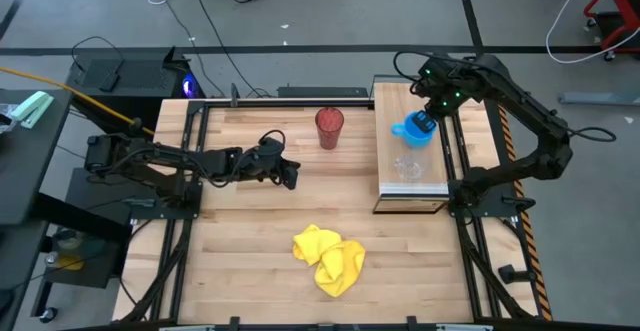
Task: Stack small to large cups/mugs on shelf
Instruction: Put the blue mug on the shelf
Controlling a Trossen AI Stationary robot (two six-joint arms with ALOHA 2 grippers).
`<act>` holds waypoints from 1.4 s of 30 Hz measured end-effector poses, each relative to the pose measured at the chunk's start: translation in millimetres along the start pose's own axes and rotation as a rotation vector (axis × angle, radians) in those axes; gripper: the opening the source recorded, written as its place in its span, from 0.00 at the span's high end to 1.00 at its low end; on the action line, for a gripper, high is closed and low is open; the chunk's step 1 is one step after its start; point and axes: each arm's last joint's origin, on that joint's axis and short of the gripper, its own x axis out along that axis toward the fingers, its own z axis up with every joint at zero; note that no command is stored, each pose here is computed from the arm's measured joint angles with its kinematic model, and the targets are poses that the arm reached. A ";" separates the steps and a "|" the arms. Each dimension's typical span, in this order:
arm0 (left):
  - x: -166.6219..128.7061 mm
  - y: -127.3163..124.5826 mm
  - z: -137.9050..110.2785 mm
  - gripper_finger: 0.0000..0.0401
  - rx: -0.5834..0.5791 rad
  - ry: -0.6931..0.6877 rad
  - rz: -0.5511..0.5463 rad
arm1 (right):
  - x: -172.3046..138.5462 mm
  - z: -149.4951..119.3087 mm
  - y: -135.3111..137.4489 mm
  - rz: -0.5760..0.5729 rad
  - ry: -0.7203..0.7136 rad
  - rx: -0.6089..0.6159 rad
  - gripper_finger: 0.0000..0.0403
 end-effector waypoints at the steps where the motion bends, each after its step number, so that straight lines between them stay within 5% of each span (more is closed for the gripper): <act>1: 0.0 0.0 0.0 0.94 0.000 0.000 0.000 | 0.0 0.6 0.1 0.003 -0.006 -0.001 1.00; 23: 0.1 0.0 0.0 0.95 -0.022 0.000 0.000 | 10.4 5.4 3.1 0.065 -0.011 0.037 0.97; 42: 0.1 0.0 -0.1 0.96 -0.022 0.000 0.000 | 10.4 6.9 1.7 0.014 -0.032 0.057 0.82</act>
